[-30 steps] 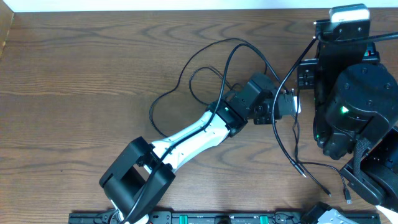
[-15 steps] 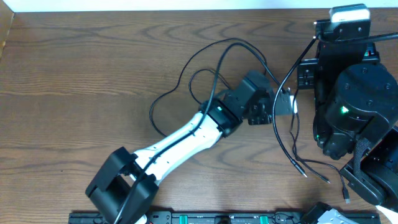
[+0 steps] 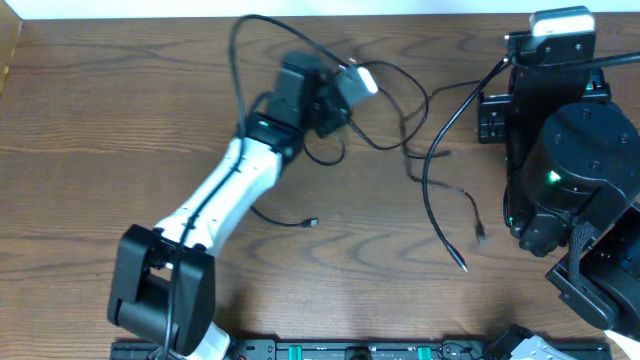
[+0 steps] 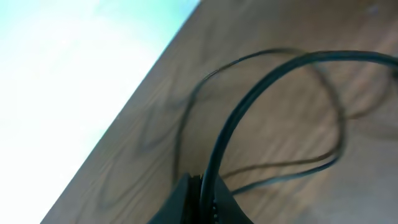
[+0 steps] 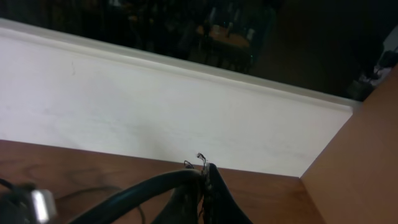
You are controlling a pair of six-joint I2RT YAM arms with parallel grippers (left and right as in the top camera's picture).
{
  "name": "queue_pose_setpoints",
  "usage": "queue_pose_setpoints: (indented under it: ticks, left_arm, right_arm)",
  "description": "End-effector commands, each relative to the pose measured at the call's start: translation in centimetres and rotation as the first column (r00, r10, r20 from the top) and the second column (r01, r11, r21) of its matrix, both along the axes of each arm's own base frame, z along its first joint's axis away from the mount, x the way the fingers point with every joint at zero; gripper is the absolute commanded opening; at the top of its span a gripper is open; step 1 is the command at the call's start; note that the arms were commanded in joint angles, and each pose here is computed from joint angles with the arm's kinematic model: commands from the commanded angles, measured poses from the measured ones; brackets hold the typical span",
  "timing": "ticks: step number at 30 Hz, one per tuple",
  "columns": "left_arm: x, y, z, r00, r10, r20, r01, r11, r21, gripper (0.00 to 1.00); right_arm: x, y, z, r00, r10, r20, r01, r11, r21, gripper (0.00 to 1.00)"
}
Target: Untangle cables
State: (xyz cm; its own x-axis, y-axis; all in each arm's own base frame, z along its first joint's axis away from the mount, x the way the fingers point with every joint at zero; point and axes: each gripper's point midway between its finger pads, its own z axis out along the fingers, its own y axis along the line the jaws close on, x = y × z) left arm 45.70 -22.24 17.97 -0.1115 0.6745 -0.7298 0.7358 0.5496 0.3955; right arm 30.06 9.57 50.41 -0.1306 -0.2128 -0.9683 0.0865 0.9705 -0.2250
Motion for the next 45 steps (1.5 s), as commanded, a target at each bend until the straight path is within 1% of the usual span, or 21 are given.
queue_pose_setpoints:
  ticks: [1, 5, 10, 15, 19, 24, 27, 29, 33, 35, 38, 40, 45]
  left_arm:
    - [1.1, 2.8, 1.2, 0.998, 0.060, 0.010, -0.059, 0.998, -0.026, 0.07]
    - [2.4, 6.9, 1.0, 0.985, 0.169, -0.023, -0.170, 0.984, -0.053, 0.07]
    - [3.4, 11.0, 0.7, 0.962, 0.267, -0.052, -0.270, 0.961, -0.068, 0.07]
    - [3.6, 14.2, 0.2, 0.942, 0.327, -0.077, -0.332, 0.942, -0.057, 0.07]
    - [3.6, 16.2, -0.2, 0.925, 0.369, -0.097, -0.375, 0.926, -0.053, 0.07]
    - [3.4, 16.9, -0.6, 0.917, 0.381, -0.118, -0.388, 0.920, -0.045, 0.07]
    - [2.9, 15.9, -0.7, 0.932, 0.334, -0.143, -0.347, 0.935, -0.073, 0.07]
    - [2.6, 15.0, -0.6, 0.943, 0.291, -0.160, -0.309, 0.945, -0.102, 0.07]
    - [2.3, 14.2, -0.7, 0.949, 0.262, -0.177, -0.284, 0.952, -0.116, 0.07]
    - [2.0, 13.8, -0.9, 0.949, 0.252, -0.188, -0.275, 0.955, -0.112, 0.07]
    - [1.2, 11.6, -1.1, 0.959, 0.187, -0.213, -0.217, 0.967, -0.131, 0.07]
    - [0.4, 9.7, -1.2, 0.965, 0.130, -0.228, -0.166, 0.975, -0.147, 0.07]
    - [-1.5, 5.3, -1.7, 0.965, 0.036, -0.259, -0.073, 0.988, -0.138, 0.07]
  right_arm:
    - [-0.4, -0.5, 0.7, 1.000, -0.006, 0.018, 0.005, 0.999, 0.032, 0.01]
    - [-0.4, -0.5, 0.7, 1.000, -0.006, 0.018, 0.005, 0.999, 0.032, 0.01]
    - [-0.5, -0.7, 0.7, 1.000, -0.021, 0.020, 0.020, 0.999, 0.031, 0.01]
    - [-0.8, -2.6, 1.0, 0.991, -0.127, 0.032, 0.127, 0.992, 0.022, 0.01]
    - [-1.9, -4.8, 1.6, 0.971, -0.231, 0.055, 0.229, 0.973, 0.028, 0.01]
    - [-4.7, -9.1, 2.9, 0.900, -0.424, 0.097, 0.419, 0.905, 0.066, 0.01]
    - [-7.4, -12.4, 4.1, 0.805, -0.580, 0.126, 0.565, 0.814, 0.132, 0.01]
    - [-8.8, -13.8, 4.9, 0.769, -0.625, 0.133, 0.607, 0.780, 0.152, 0.01]
    - [-11.1, -15.8, 6.2, 0.735, -0.664, 0.139, 0.633, 0.745, 0.209, 0.01]
    - [-11.7, -16.3, 6.6, 0.747, -0.647, 0.151, 0.607, 0.757, 0.243, 0.01]
    - [-11.2, -15.6, 7.0, 0.798, -0.577, 0.176, 0.536, 0.812, 0.231, 0.01]
    - [-10.2, -14.6, 6.7, 0.828, -0.531, 0.180, 0.495, 0.843, 0.209, 0.01]
    - [-7.0, -11.1, 4.7, 0.891, -0.431, 0.142, 0.411, 0.899, 0.150, 0.01]
